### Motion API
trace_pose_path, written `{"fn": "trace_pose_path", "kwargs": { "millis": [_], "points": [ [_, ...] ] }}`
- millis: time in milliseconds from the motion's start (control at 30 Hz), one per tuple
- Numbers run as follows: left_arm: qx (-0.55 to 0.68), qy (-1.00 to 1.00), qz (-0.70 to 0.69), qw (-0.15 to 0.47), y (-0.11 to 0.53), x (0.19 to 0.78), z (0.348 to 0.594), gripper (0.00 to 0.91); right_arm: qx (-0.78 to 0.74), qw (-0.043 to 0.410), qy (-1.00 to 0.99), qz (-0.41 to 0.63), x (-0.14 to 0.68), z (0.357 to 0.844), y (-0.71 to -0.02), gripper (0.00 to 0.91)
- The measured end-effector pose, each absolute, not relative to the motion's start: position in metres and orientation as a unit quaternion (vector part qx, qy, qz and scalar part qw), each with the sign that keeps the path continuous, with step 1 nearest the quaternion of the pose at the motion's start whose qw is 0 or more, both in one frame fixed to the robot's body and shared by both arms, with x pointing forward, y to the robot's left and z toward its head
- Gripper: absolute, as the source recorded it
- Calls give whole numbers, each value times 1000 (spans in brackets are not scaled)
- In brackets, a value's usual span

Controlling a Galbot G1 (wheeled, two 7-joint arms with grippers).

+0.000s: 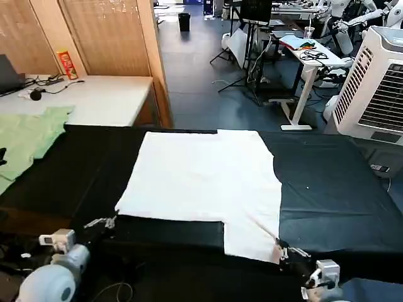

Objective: Fold and organize the clothes.

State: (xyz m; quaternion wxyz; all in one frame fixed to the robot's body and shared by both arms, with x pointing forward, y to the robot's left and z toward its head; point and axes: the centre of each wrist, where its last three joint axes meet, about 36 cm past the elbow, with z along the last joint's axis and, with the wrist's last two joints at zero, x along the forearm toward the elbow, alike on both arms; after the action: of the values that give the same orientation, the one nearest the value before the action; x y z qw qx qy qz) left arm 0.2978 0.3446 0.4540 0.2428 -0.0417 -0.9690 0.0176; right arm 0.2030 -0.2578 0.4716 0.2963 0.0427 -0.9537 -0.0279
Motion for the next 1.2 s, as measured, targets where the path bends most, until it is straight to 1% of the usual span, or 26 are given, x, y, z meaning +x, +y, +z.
{"fn": "trace_pose_path", "kwargs": {
  "millis": [100, 233, 300, 400, 500, 600, 867, 1200],
  "points": [
    [-40, -969, 19, 244, 345, 291, 459, 0, 42, 279, -959, -27, 200, 472, -258, 0],
    [-34, -970, 30, 239, 348, 285, 467, 0, 41, 225, -973, -20, 207, 470, -265, 0],
    [-29, -974, 41, 223, 348, 285, 471, 0, 35, 192, -981, -19, 216, 466, -271, 0],
    [-23, -979, 54, 196, 348, 289, 471, 0, 29, 160, -987, -19, 235, 457, -279, 0],
    [-17, -983, 60, 173, 346, 297, 468, 0, 29, 140, -990, -17, 259, 444, -287, 0],
    [-11, -985, 57, 160, 341, 309, 461, 0, 30, 133, -991, -7, 285, 432, -293, 0],
    [-2, -987, 60, 151, 334, 347, 440, 0, 44, 118, -992, 16, 352, 410, -292, 0],
    [7, -987, 25, 156, 339, 382, 421, 0, 67, 133, -989, 19, 399, 382, -275, 0]
  ]
}}
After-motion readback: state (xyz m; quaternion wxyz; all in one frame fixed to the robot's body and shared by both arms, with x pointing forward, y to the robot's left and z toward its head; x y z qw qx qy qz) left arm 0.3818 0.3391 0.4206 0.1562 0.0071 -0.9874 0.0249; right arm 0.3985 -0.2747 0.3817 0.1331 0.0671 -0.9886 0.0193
